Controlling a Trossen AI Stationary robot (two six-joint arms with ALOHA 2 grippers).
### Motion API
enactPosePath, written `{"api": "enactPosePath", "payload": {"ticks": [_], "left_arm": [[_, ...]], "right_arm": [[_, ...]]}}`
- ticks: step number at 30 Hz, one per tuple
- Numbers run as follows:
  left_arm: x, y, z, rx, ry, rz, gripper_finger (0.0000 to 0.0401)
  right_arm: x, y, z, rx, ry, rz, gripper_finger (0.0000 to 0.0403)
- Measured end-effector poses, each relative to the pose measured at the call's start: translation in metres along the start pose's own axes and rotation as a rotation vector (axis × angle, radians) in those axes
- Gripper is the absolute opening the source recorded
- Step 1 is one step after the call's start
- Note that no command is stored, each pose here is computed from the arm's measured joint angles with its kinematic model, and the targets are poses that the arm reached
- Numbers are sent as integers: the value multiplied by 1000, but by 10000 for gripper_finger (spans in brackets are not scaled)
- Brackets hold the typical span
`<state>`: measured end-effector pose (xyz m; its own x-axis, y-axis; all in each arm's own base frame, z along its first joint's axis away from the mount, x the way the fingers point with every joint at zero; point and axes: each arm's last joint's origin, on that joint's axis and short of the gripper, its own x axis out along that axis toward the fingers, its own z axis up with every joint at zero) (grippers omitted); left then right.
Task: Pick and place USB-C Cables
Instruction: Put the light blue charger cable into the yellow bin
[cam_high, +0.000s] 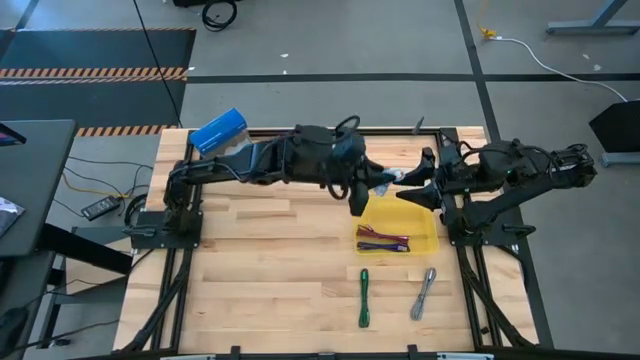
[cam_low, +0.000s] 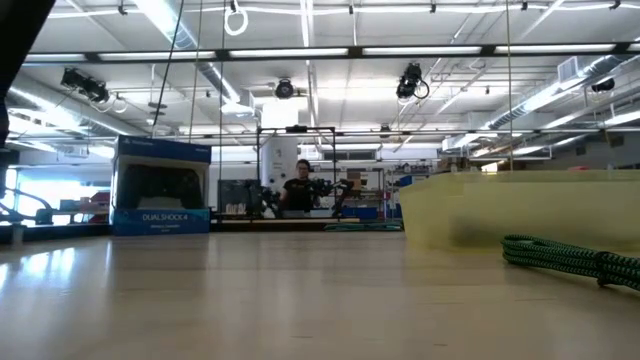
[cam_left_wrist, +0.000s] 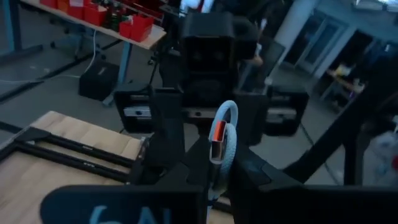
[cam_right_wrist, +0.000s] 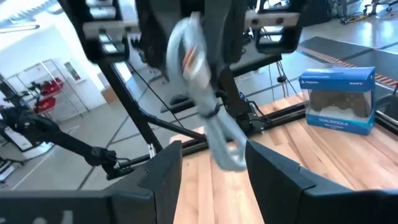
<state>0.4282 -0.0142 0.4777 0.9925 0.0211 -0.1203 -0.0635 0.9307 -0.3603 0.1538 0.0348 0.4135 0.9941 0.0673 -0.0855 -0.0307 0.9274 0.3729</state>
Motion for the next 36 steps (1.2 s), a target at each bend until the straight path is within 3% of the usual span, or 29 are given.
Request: {"api": "enactPosePath", "payload": {"ticks": [8,19,24,28,33,36], "left_arm": [[7,8,1,-72,-44,35,37],[19,6,-3,-125,-92,24,37],[17,6,1,-144,-130,11,37],[17,6,2,-164,-134,10,52],[18,7,-2,-189,-92,31,94],[18,10,-7,-191,-41,53,125]], "right_arm": [[-2,0,4,-23,-36,13,186],[2,-12,4,-30,-25,-79,239],[10,-13,5,12,-34,-84,241],[16,-13,2,19,-17,-92,194],[16,-13,1,11,12,-63,32],[15,-13,-2,12,43,-53,23]]}}
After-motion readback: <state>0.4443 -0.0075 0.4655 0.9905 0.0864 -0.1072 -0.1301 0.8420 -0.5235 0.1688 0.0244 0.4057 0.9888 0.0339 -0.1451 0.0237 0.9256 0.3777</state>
